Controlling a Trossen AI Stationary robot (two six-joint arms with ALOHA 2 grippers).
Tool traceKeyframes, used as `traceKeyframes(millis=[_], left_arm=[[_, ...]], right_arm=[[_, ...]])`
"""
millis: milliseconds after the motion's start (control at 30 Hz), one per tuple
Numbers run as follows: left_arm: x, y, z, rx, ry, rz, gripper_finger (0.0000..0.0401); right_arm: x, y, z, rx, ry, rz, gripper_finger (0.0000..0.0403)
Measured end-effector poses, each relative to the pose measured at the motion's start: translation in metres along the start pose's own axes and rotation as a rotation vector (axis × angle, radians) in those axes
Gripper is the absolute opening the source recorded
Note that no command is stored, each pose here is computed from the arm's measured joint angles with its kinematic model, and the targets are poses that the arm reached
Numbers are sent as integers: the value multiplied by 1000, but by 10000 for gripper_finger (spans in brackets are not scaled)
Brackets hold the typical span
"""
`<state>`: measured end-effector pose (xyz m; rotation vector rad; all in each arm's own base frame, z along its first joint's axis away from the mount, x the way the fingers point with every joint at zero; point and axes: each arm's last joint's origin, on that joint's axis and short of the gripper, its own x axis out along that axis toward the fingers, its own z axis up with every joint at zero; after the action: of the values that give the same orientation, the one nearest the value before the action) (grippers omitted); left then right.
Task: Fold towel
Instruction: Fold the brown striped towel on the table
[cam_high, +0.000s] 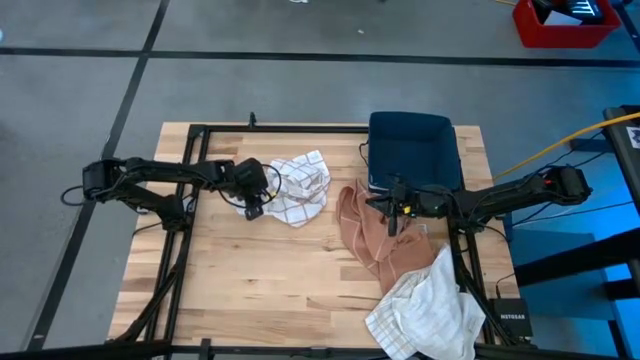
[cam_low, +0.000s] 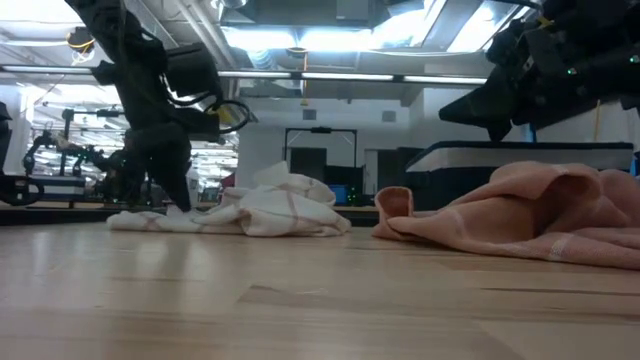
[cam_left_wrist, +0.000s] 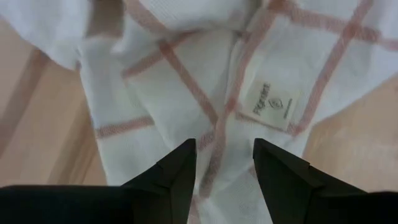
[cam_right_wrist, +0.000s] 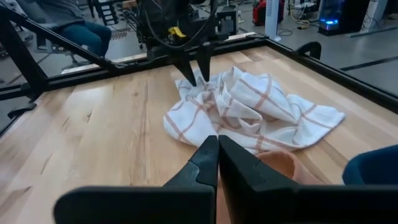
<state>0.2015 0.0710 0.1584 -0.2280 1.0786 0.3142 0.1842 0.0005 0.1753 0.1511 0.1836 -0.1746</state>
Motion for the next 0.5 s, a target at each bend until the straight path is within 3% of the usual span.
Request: traceKeyframes(millis=[500], left_arm=[[11,0,-2,77,51,-4,58]], right_arm=[[0,-1,1,-21,-13,-33,17]])
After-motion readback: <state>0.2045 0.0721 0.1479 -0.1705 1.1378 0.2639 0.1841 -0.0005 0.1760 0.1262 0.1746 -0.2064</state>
